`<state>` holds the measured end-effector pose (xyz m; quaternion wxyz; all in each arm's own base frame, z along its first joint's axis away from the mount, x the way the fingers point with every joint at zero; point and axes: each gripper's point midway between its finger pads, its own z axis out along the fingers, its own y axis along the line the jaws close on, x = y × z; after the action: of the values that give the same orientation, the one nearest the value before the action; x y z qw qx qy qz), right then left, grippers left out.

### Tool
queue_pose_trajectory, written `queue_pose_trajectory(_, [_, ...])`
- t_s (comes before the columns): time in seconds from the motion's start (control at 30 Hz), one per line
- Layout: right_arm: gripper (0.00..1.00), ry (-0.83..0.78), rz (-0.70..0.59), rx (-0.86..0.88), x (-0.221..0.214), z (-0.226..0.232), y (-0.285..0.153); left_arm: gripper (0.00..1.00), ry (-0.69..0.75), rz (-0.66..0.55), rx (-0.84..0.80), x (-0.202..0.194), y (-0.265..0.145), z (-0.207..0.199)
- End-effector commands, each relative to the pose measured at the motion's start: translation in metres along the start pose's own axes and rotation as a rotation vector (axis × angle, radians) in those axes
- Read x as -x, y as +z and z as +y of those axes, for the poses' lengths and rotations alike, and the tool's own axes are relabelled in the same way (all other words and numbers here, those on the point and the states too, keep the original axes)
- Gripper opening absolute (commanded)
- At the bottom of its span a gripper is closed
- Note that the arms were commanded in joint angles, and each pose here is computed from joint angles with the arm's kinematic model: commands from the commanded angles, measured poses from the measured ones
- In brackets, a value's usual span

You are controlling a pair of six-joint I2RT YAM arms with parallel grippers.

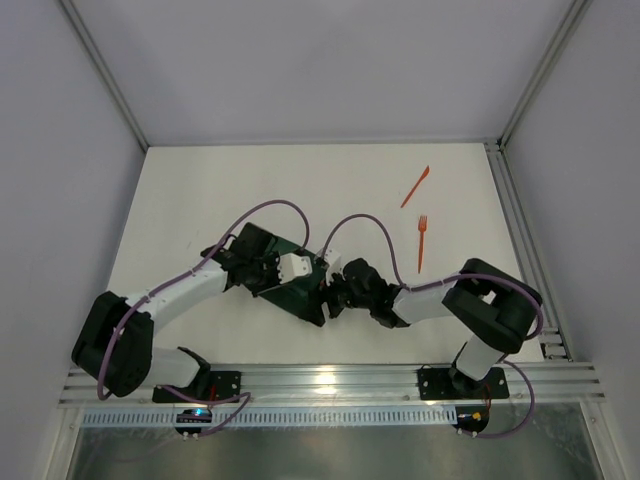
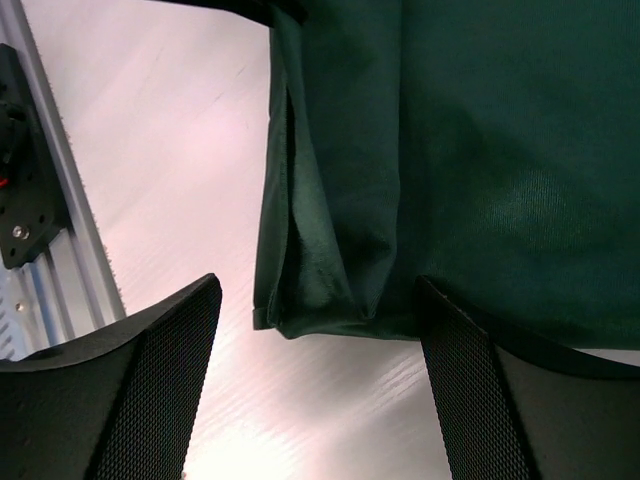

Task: Fold the napkin into a case and place the utensils inside
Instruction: Fold the lower triangle-folded napkin at the center of the board.

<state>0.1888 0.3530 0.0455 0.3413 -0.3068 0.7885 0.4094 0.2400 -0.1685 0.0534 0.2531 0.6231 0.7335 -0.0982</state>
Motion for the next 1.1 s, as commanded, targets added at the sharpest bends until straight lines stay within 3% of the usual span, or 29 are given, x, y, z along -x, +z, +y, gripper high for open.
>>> queue_pose_trajectory(0.0, [0.81, -0.034, -0.111, 0.006, 0.03, 0.003, 0.013, 0.0, -0.005, -0.048, 0.005, 0.015, -0.005, 0.007])
queue_pose_trajectory(0.07, [0.8, -0.03, -0.112, 0.027, 0.031, 0.006, 0.016, 0.0, -0.009, -0.046, 0.001, 0.013, -0.005, 0.006])
queue_pose_trajectory(0.17, [0.69, -0.03, -0.116, 0.075, 0.033, 0.014, 0.021, 0.0, -0.017, -0.045, -0.005, 0.013, -0.003, 0.005])
queue_pose_trajectory(0.3, [0.36, -0.007, -0.12, 0.075, 0.03, 0.012, 0.024, 0.0, -0.037, -0.044, -0.001, 0.013, -0.001, 0.009])
queue_pose_trajectory(0.33, [0.23, 0.003, -0.113, 0.065, 0.028, 0.008, 0.024, 0.0, -0.047, -0.043, 0.0, 0.012, 0.0, 0.01])
queue_pose_trajectory(0.37, [0.18, 0.015, -0.107, 0.06, 0.027, 0.006, 0.024, 0.02, -0.063, -0.044, 0.001, 0.012, 0.0, 0.011])
queue_pose_trajectory(0.43, [0.08, 0.06, -0.094, 0.05, 0.023, 0.0, 0.024, 0.13, -0.086, -0.047, 0.013, 0.012, -0.002, 0.017])
queue_pose_trajectory(0.6, [0.04, 0.152, -0.054, 0.011, 0.013, -0.02, 0.023, 0.39, -0.169, -0.067, 0.047, 0.012, -0.014, 0.04])
queue_pose_trajectory(0.7, [0.04, 0.174, -0.009, 0.007, 0.006, -0.023, 0.028, 0.46, -0.239, -0.112, 0.046, 0.012, -0.027, 0.052])
queue_pose_trajectory(0.87, [0.04, 0.21, 0.033, 0.005, -0.004, -0.026, 0.032, 0.45, -0.47, -0.136, 0.102, -0.009, -0.054, 0.092])
queue_pose_trajectory(1.0, [0.04, 0.207, 0.054, 0.004, -0.005, -0.027, 0.033, 0.45, -0.559, -0.068, 0.039, -0.034, -0.033, 0.087])
queue_pose_trajectory(1.07, [0.04, 0.205, 0.064, 0.009, -0.005, -0.026, 0.032, 0.5, -0.587, -0.071, 0.013, -0.038, -0.026, 0.085])
